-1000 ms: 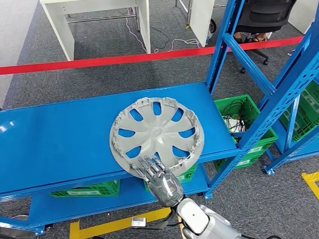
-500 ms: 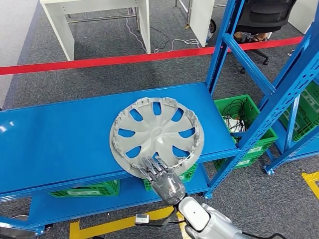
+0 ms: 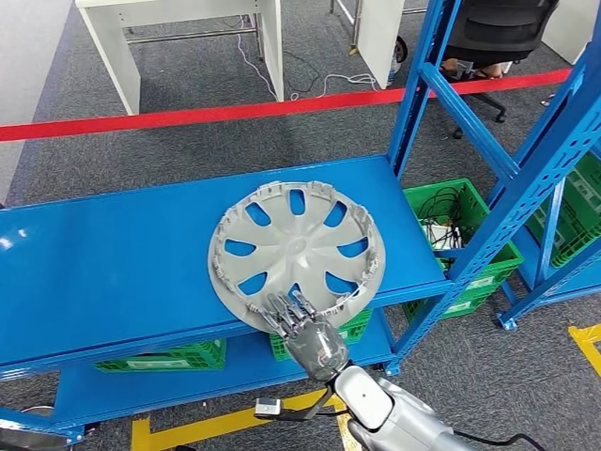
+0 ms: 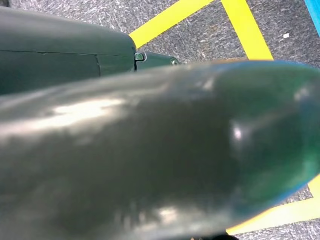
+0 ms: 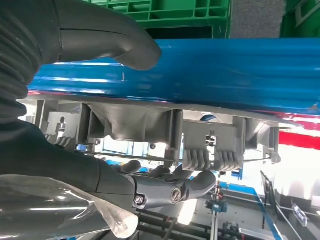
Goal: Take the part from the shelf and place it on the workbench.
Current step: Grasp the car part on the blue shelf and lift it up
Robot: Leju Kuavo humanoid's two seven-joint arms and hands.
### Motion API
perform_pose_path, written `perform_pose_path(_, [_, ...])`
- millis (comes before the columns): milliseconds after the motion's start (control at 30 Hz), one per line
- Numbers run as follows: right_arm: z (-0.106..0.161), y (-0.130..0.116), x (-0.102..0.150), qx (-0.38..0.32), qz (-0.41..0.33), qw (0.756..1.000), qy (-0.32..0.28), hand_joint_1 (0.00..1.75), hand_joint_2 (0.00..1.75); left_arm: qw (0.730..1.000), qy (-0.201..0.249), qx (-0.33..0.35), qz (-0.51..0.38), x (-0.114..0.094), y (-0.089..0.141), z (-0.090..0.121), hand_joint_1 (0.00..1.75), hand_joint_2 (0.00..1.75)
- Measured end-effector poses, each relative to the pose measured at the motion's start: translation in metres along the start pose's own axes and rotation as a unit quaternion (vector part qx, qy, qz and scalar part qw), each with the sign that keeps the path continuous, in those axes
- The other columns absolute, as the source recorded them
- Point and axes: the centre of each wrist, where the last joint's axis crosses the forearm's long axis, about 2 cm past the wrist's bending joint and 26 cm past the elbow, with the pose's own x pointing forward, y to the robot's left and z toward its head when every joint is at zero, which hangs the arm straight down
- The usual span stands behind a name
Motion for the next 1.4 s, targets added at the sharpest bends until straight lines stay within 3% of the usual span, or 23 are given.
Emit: perform_pose_path(1400, [-0.0073, -0.0009, 0.0004, -0.002, -0.002, 1.000, 0.016, 0.00, 1.75, 1.000, 0.000, 0.001, 0.002, -0.0005, -0.0007, 0.0002, 0.00, 0.00])
